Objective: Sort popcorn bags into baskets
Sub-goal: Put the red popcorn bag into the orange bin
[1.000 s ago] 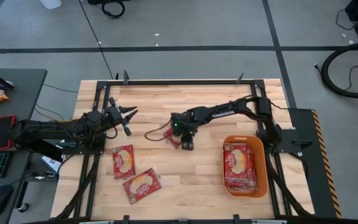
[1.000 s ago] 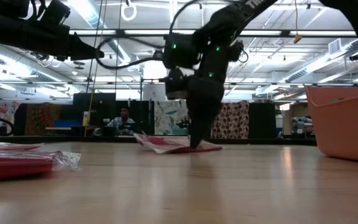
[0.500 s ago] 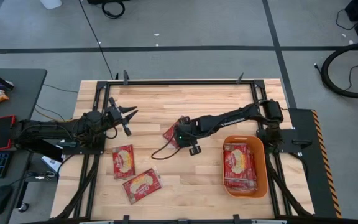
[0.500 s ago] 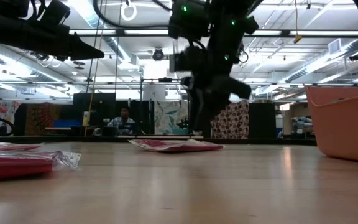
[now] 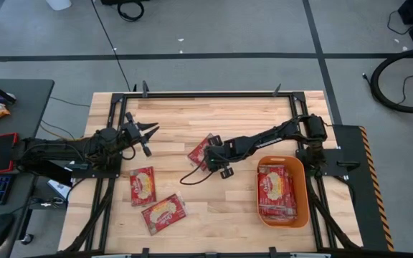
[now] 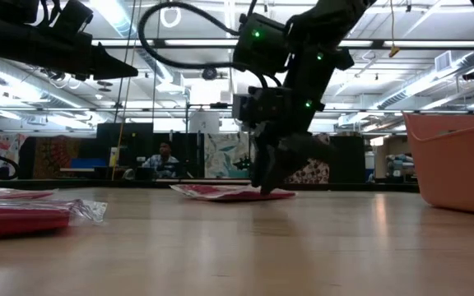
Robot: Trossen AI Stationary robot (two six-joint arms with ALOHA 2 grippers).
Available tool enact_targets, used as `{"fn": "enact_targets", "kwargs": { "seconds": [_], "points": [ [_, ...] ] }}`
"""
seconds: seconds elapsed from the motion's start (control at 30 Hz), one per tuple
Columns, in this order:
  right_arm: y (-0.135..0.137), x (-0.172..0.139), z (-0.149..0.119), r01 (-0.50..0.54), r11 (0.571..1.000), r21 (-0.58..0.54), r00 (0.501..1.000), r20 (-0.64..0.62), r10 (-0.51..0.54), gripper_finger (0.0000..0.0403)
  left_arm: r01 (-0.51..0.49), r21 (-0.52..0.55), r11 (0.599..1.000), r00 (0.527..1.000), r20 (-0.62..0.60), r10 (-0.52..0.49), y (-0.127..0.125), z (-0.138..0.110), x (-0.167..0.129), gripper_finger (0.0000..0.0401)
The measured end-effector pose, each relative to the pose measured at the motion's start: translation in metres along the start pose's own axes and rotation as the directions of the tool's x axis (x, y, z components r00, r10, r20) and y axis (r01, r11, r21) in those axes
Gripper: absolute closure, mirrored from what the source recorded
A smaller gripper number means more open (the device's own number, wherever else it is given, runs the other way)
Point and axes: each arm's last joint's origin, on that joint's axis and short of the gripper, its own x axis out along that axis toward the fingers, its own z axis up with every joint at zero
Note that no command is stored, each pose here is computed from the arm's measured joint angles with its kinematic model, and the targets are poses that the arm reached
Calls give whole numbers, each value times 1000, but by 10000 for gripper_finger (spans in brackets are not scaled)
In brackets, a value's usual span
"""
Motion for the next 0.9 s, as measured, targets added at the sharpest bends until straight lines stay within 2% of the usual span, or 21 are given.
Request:
{"fn": "enact_targets", "kwargs": {
  "seconds": [0.9],
  "points": [
    [2,4,-4,1,1000,9,1000,7,-1,263,0,0,1000,1000,0,0,0,0,0,333]
  ]
}}
